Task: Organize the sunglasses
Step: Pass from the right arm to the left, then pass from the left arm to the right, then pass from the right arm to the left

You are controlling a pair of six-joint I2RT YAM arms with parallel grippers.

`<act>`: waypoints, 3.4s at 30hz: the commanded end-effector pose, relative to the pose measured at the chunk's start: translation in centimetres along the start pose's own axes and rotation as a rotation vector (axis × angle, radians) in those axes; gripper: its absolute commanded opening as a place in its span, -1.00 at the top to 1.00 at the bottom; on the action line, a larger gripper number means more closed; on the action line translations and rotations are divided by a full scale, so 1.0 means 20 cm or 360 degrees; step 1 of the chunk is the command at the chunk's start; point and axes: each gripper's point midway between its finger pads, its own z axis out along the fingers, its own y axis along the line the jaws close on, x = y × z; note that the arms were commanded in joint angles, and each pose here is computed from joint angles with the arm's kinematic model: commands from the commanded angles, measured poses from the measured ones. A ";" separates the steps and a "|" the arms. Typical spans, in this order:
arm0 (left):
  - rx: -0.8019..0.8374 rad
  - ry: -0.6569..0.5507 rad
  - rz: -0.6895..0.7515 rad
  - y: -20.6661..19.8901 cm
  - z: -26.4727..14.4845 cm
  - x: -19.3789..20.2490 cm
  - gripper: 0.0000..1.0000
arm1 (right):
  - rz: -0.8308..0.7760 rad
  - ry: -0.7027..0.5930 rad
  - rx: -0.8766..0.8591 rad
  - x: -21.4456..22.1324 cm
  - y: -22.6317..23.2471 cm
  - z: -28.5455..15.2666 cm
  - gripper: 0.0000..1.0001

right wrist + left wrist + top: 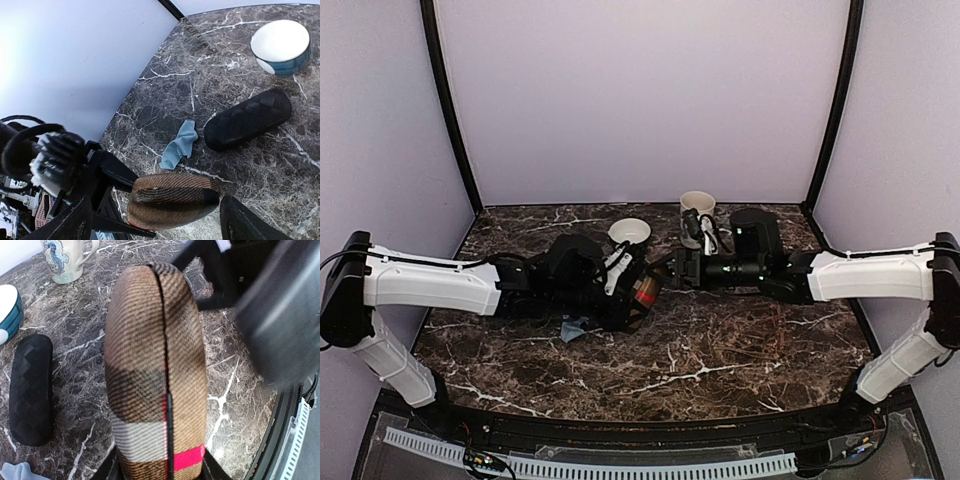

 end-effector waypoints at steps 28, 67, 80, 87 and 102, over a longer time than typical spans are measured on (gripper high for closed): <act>0.1462 -0.0229 -0.0496 -0.36 -0.33 -0.12 1.00 | -0.0250 0.0072 -0.0817 0.06 0.36 -0.11 -0.18; -0.0228 -0.0085 -0.0074 0.00 -0.10 -0.08 -0.98 | 0.0185 -0.0058 -0.0161 -0.19 0.10 0.02 1.00; -0.0308 -0.0014 -0.0003 0.02 -0.04 -0.07 -0.85 | 0.0189 -0.0023 -0.0121 -0.15 0.07 0.03 1.00; -0.0266 -0.0011 -0.0004 -0.01 -0.03 -0.08 -0.96 | 0.0188 -0.0010 -0.0117 -0.14 0.06 0.04 1.00; -0.0195 -0.0058 -0.0056 -0.04 -0.05 -0.10 -0.59 | 0.0176 0.0010 -0.0098 -0.11 0.05 0.05 1.00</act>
